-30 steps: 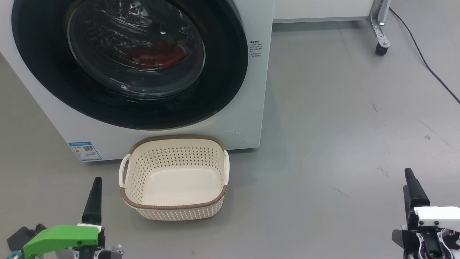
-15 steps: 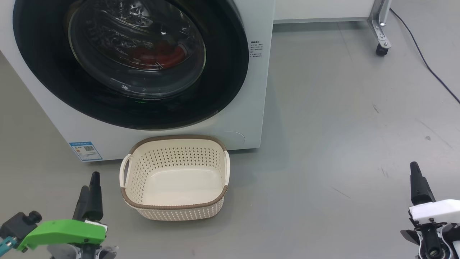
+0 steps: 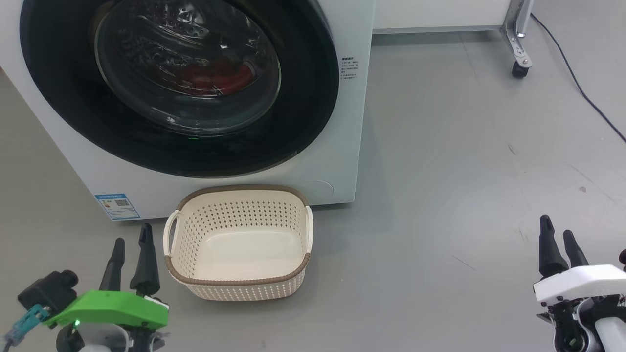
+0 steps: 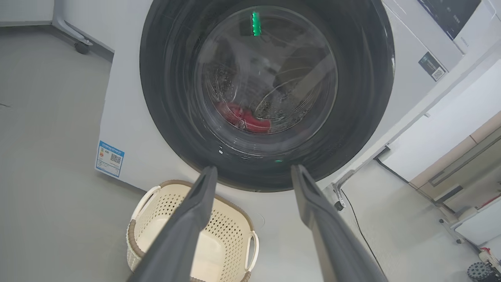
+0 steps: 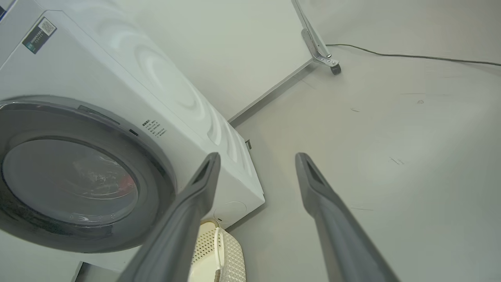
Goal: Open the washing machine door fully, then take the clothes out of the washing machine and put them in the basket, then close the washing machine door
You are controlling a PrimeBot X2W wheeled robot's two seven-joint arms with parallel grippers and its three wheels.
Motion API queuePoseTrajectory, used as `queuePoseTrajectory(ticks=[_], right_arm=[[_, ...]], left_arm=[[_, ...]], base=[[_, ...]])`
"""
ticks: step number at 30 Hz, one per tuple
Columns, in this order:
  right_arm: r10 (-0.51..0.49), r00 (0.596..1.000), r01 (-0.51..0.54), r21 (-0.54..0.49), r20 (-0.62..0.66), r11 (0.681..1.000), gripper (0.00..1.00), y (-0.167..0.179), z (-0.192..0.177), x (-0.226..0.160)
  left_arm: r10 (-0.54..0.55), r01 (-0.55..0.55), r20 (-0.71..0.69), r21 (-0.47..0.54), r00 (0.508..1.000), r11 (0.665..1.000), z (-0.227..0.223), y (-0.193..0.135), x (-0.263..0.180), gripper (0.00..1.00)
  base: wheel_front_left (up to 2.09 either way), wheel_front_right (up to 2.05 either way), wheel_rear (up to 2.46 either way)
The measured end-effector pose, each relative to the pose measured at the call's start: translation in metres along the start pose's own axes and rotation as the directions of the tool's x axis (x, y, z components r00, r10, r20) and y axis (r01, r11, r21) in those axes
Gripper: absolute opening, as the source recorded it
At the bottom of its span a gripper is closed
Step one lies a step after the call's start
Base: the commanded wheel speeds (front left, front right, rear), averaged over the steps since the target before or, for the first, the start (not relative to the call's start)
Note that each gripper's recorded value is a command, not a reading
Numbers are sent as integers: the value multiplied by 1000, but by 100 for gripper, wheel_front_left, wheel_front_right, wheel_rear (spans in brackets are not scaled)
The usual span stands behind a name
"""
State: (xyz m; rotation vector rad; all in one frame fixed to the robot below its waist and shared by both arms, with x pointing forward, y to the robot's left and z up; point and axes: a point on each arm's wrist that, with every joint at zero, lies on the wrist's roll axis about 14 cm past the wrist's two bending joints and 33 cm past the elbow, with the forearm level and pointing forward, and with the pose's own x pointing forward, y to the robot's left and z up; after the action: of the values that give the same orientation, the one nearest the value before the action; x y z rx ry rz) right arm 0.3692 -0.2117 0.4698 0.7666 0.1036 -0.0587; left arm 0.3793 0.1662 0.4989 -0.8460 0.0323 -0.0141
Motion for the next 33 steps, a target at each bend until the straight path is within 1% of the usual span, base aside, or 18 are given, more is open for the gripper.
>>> queuePoseTrajectory(ticks=[6,14,22,23,33], right_arm=[[24,1000,-26,-122,-16,992,100,6,-5,2],[65,997,-73,-239,-41,968,100,17,-16,3],[111,992,-122,-340,-52,933,100,30,-22,6],[121,991,-134,-362,-59,922,100,32,-25,6],[161,985,-170,-471,-60,866,100,41,-29,6]], left_arm=[[-20,22,-17,132,1000,991,-8,-7,-1,100],[-42,50,-33,283,999,958,-18,-14,-2,100],[-51,61,-36,378,998,924,-24,-15,-4,100],[-51,62,-39,408,998,911,-26,-16,-5,100],[-41,55,-37,518,998,854,-33,-12,-7,100]], base=[[0,0,0],[0,0,0],[0,0,0],[0,0,0],[0,0,0]])
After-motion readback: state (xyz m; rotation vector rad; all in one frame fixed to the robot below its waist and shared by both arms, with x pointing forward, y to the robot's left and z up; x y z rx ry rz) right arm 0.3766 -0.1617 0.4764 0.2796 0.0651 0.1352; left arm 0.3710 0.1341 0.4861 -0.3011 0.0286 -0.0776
